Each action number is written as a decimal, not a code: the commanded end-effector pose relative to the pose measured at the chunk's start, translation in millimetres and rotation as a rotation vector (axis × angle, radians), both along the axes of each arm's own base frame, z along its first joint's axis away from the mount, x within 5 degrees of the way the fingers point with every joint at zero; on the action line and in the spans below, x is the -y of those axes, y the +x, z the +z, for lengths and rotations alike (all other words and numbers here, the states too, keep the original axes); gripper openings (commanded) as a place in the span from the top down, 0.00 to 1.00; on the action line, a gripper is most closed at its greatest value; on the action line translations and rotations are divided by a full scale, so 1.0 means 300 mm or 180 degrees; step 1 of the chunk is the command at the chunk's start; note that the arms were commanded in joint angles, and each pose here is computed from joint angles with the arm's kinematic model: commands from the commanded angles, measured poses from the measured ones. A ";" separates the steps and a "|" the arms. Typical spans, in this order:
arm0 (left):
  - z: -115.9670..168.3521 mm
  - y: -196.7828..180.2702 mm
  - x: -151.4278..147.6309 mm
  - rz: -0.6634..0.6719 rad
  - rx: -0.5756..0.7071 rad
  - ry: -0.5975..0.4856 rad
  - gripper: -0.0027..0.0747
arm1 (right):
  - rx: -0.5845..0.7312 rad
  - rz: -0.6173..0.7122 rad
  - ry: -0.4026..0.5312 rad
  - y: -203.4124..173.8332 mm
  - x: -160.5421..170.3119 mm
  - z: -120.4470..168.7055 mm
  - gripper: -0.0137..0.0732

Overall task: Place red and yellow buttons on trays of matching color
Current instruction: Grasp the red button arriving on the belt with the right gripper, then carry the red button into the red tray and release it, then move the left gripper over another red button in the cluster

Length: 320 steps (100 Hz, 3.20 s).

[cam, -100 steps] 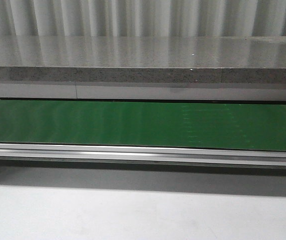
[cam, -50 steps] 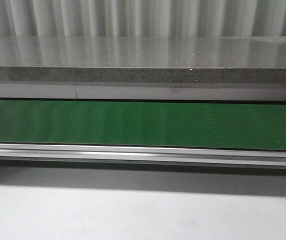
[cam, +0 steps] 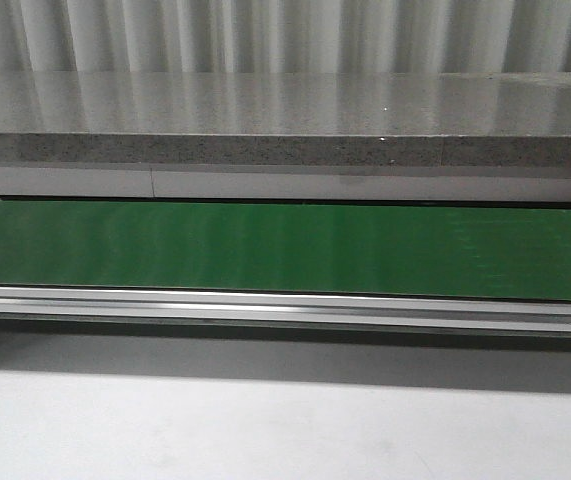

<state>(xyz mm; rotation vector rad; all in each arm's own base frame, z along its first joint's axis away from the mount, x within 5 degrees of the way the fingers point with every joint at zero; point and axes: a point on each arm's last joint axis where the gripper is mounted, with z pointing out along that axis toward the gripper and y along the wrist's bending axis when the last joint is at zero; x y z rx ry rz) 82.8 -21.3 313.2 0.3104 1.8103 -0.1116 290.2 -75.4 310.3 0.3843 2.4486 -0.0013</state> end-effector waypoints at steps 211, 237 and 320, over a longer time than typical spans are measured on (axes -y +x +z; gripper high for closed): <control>0.047 0.004 0.001 0.0010 0.0261 -0.0114 0.99 | 0.0877 0.0407 -0.0369 0.085 -0.061 0.125 0.92; 0.047 0.004 0.001 0.0010 0.0261 -0.0114 0.99 | 0.0998 0.0963 -0.0431 -0.114 -0.227 0.140 0.92; 0.047 0.004 0.001 0.0010 0.0261 -0.0114 0.99 | 0.2163 0.1155 -0.0551 -0.789 -0.284 0.028 0.92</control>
